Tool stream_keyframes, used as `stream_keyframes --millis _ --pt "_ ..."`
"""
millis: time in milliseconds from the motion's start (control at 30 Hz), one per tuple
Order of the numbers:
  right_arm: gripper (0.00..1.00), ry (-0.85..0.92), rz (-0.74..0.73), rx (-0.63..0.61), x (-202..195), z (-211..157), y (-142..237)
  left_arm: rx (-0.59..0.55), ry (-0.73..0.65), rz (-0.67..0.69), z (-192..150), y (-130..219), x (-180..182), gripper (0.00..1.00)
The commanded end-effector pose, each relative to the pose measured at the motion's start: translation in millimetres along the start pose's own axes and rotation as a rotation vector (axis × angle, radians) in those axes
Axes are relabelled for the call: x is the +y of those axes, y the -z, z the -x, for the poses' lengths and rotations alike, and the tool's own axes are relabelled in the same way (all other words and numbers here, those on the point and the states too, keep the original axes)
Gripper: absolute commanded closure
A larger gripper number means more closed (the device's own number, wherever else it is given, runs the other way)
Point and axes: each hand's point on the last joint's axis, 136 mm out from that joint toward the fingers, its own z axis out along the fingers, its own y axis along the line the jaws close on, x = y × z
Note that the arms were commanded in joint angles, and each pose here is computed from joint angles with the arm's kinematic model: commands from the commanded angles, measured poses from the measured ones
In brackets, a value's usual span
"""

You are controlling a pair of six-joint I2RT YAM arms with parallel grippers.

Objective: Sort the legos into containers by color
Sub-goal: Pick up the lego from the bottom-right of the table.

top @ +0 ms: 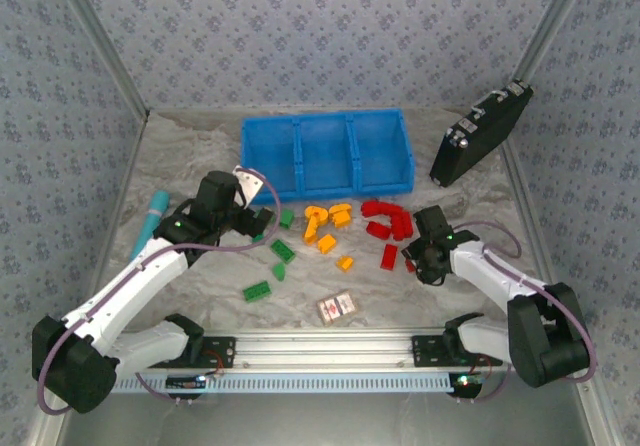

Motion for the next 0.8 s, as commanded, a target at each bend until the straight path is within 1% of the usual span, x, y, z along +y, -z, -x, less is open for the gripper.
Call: stream_keyframes --millis 0,167,300,433,500,600,667,767 --pt "0.57 0.011 -0.028 0.009 -6.6 -0.6 -4.6 -0.013 -0.021 -0.008 1.0 -1.4 -2.7 0.0" --pt "0.62 0.029 -0.05 0.021 -12.2 -2.8 -8.7 -0.016 -0.023 -0.006 0.9 -0.8 -2.4 0.0" --pt "0.66 0.101 -0.08 0.045 -12.6 -4.2 -6.3 -0.025 -0.029 0.001 3.1 2.8 -0.3 0.0" --pt "0.69 0.222 -0.094 0.045 0.2 1.6 13.9 -0.036 -0.017 0.019 6.9 7.2 4.4 0.0" --pt "0.71 0.302 -0.063 0.012 19.1 7.5 32.0 -0.023 0.02 0.021 9.7 11.3 9.2 0.0" --pt "0.71 0.428 0.028 -0.037 62.1 15.9 62.5 -0.026 0.092 0.0 15.6 18.6 17.5 0.0" --pt "0.71 0.525 0.086 -0.085 97.1 24.2 84.2 -0.044 0.123 0.016 17.5 23.1 25.9 0.0" --pt "0.71 0.673 0.139 -0.173 147.2 32.9 108.4 -0.053 0.131 0.041 16.6 27.3 34.2 0.0"
